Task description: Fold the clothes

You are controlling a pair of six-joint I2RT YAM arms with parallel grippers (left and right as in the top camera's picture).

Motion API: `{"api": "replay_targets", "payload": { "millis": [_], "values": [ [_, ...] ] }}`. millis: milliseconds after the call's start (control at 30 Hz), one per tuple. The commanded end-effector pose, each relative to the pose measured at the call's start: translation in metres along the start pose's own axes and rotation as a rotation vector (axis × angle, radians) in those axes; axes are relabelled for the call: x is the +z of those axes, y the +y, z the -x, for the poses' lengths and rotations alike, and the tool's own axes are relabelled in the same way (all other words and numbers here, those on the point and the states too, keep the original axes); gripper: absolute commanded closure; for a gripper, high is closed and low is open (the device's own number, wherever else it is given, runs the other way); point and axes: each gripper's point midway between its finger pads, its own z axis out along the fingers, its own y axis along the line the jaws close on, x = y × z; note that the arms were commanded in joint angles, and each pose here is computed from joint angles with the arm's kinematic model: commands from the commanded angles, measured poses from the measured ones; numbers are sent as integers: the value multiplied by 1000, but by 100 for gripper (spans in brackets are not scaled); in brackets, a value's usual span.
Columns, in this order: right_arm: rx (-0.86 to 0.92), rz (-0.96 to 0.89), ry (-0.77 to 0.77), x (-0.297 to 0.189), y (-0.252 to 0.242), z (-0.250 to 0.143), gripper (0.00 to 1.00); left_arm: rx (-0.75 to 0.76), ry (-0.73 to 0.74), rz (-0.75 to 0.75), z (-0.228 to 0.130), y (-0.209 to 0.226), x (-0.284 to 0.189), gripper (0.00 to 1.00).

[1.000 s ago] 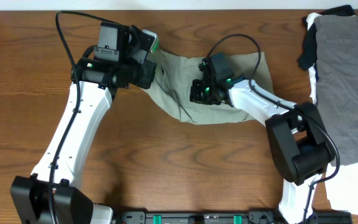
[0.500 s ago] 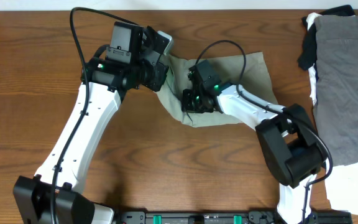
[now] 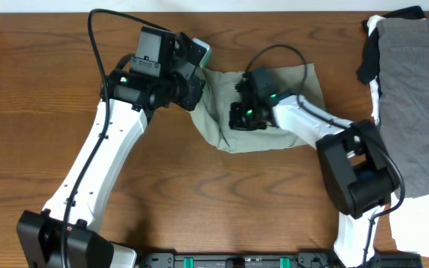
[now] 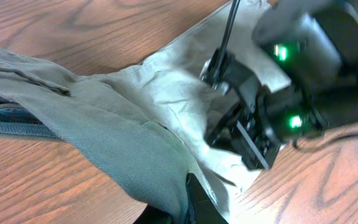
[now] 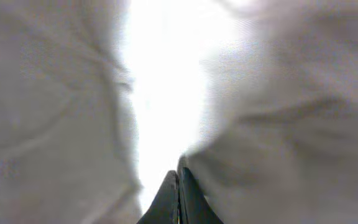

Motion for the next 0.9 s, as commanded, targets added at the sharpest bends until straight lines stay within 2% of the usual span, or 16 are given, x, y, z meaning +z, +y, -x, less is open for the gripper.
{"api": "replay_targets", "payload": {
  "millis": [0, 100, 267, 433, 667, 867],
  "values": [
    [-70, 77, -14, -24, 1, 15, 99, 50, -58, -22, 19, -15, -14, 94],
    [-115, 30, -18, -46, -14, 20, 99, 64, -51, -32, 18, -23, -13, 94],
    [-153, -175, -35, -88, -57, 23, 99, 85, -44, -45, 17, -34, -10, 94],
    [-54, -408, 9, -115, -117, 10, 99, 94, -27, -11, 14, -32, -9, 94],
    [88, -457, 22, -143, -168, 4, 99, 109, -24, -25, 14, -40, -6, 94],
    [118, -464, 21, -151, -184, 2, 99, 141, 0, -58, 11, -58, 4, 94]
  ]
}}
